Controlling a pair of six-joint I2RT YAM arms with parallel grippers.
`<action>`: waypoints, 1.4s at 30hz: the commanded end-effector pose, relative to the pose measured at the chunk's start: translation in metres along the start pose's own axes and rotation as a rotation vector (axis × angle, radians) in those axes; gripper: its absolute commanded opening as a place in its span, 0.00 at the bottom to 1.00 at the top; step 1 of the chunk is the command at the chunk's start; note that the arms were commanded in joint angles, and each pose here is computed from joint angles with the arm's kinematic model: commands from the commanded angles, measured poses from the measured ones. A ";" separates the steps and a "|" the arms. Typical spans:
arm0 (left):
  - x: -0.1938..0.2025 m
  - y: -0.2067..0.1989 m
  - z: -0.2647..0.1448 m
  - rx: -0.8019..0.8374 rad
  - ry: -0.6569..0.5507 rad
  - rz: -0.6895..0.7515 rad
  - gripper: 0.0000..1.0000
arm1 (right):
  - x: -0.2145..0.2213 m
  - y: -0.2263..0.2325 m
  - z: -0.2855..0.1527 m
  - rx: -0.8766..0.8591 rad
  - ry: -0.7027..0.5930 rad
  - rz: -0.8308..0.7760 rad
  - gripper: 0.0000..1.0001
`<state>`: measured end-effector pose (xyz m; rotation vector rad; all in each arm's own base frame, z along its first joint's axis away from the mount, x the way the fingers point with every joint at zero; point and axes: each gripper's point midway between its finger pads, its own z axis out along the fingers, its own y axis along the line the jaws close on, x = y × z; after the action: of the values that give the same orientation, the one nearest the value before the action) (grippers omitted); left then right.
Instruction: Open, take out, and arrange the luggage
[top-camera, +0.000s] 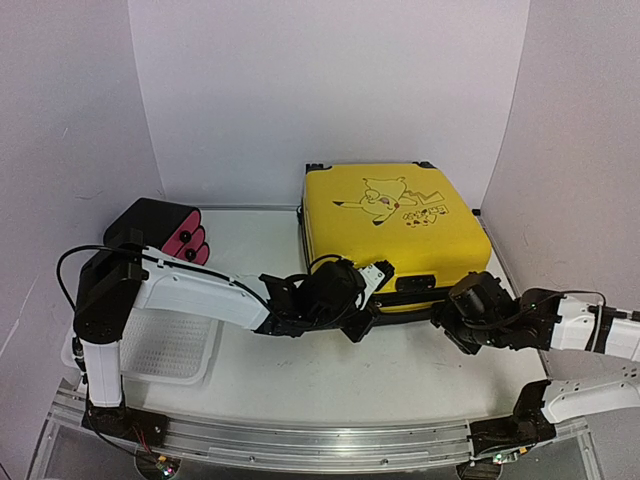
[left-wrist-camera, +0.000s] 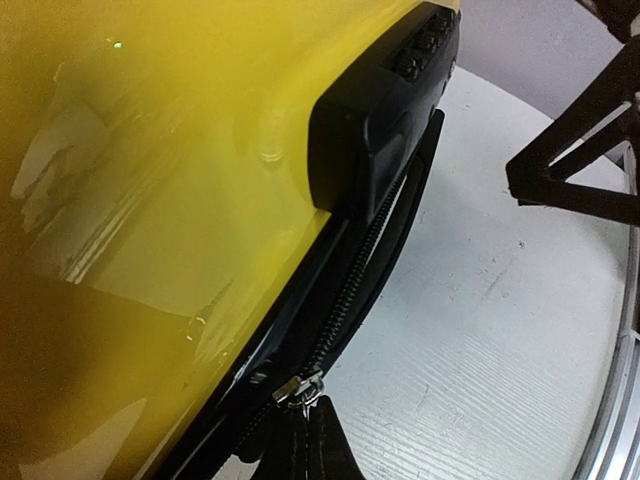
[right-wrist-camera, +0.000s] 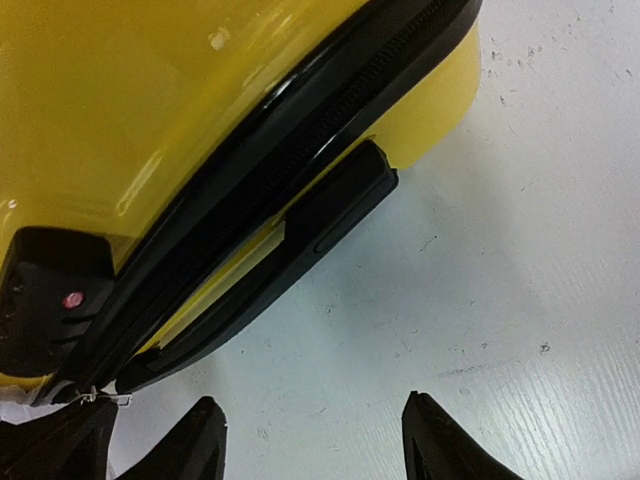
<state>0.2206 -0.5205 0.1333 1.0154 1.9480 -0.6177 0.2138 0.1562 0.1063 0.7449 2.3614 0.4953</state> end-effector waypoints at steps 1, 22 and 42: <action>-0.062 -0.038 -0.021 0.137 -0.167 -0.038 0.00 | -0.005 0.019 0.013 -0.076 -0.028 0.144 0.59; -0.049 -0.031 -0.027 0.099 -0.148 -0.011 0.00 | -0.023 0.036 0.035 -0.033 -0.156 0.361 0.47; -0.019 -0.003 -0.044 -0.018 -0.108 0.085 0.00 | -0.026 0.019 0.059 0.061 -0.262 0.483 0.45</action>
<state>0.2197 -0.4974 0.1292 1.0231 1.9015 -0.5337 0.2600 0.1597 0.0693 1.2953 2.0495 0.4656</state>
